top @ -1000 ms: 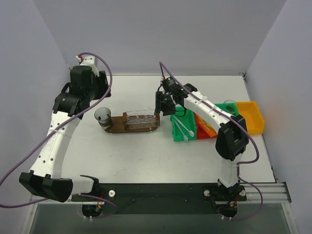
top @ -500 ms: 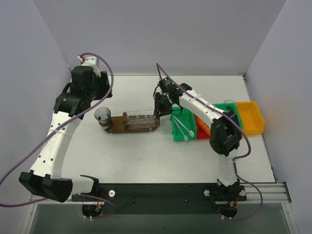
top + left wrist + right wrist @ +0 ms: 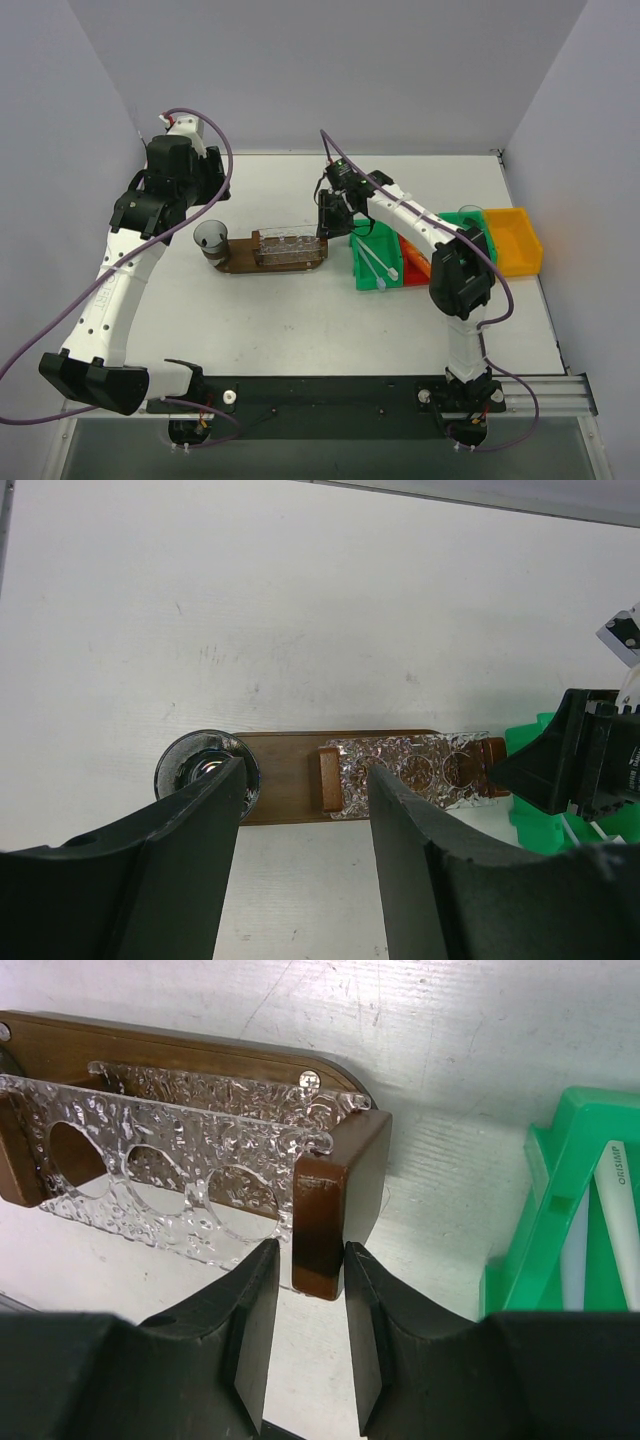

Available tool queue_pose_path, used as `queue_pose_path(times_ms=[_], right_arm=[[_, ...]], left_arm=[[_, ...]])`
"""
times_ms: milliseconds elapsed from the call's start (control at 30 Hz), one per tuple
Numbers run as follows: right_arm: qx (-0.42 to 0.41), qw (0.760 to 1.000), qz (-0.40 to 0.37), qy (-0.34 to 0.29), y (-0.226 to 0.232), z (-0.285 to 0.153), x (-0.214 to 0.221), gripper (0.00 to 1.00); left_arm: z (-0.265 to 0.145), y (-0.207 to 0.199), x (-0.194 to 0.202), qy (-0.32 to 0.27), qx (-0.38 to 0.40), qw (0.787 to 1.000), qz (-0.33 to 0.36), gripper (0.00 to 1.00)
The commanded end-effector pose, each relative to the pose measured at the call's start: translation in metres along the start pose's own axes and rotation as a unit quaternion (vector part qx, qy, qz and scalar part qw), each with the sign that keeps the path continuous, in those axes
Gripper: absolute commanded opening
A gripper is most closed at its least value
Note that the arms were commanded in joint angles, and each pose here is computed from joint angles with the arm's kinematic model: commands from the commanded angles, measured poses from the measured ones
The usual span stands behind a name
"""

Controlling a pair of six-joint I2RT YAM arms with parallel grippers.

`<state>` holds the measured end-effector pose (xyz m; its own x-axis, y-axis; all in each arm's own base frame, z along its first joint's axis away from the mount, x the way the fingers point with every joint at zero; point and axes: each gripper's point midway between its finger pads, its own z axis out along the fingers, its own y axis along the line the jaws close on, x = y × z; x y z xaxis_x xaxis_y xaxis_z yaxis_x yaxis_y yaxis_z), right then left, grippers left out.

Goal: Prepare toiletry sets of a toothbrush and toothpaste on the tray

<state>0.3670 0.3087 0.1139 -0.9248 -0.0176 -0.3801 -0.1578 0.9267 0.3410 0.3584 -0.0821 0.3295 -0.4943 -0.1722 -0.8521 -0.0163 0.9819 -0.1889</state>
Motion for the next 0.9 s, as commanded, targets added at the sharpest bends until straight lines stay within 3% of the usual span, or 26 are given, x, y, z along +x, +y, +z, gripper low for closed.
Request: queue_pose_path(times_ms=[0, 467, 867], right_arm=[[0.015, 1.0, 0.0, 0.008, -0.003, 0.007, 0.001, 0.27], [0.016, 1.0, -0.007, 0.015, 0.01, 0.007, 0.009, 0.16], [0.023, 0.999, 0.038, 0.016, 0.018, 0.011, 0.016, 0.08]], left_arm=[[-0.009, -0.003, -0.014, -0.025, 0.007, 1.0, -0.001, 0.62], [-0.008, -0.004, -0.011, -0.021, 0.011, 1.0, -0.002, 0.62], [-0.008, -0.006, -0.009, -0.02, 0.016, 1.0, -0.005, 0.62]])
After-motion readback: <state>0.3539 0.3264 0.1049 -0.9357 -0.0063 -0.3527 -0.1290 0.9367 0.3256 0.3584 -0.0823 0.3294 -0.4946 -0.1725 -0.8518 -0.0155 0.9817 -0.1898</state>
